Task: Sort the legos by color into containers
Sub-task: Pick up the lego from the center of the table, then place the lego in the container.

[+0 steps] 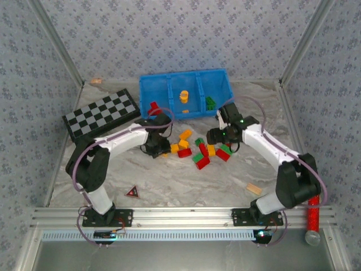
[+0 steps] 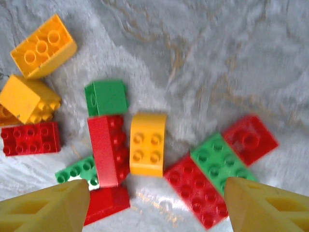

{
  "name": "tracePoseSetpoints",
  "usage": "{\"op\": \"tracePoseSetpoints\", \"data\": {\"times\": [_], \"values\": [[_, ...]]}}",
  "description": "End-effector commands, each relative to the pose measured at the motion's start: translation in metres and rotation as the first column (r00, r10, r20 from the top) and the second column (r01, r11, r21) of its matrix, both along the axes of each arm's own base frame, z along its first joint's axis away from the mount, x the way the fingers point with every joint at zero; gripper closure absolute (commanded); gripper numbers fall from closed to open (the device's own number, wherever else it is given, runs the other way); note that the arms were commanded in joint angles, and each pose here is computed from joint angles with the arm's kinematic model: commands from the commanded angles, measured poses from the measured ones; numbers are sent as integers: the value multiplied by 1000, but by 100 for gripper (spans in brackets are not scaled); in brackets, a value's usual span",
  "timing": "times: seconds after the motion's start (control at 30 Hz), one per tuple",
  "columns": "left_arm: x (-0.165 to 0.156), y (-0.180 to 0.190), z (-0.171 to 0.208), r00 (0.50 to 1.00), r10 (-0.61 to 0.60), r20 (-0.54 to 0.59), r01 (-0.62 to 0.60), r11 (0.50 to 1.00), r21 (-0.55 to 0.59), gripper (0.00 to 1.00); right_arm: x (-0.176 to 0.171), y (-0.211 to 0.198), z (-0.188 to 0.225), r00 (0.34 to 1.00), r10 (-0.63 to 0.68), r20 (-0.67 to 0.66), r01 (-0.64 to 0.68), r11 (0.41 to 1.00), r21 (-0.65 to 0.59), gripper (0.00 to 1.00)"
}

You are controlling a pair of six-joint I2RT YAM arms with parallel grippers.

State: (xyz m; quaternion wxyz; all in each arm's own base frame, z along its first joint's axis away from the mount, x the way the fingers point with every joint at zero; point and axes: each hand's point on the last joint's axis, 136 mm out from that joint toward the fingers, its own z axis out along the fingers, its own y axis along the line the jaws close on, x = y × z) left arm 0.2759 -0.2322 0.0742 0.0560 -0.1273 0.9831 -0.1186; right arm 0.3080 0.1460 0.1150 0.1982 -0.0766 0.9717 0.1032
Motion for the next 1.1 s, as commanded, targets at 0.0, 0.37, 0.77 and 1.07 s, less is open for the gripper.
{"op": "tracePoseSetpoints", "data": {"times": [0.0, 0.37, 0.77, 1.07], "values": [[28, 4, 56, 989, -22, 143, 25, 1000, -19, 76, -26, -6, 0, 993, -111, -36, 112, 992, 54, 24], [98, -3, 116, 954, -24, 300, 48, 996, -74, 76, -80, 2, -19, 962, -240, -130, 257, 958, 130, 23], [150, -15, 129, 936, 15, 351, 39, 989, -145, 76, -98, 13, -26, 940, -306, -151, 331, 927, 178, 22], [191, -59, 130, 925, 24, 380, 65, 973, -221, 76, -93, 15, -30, 918, -369, -145, 393, 894, 217, 22]]}}
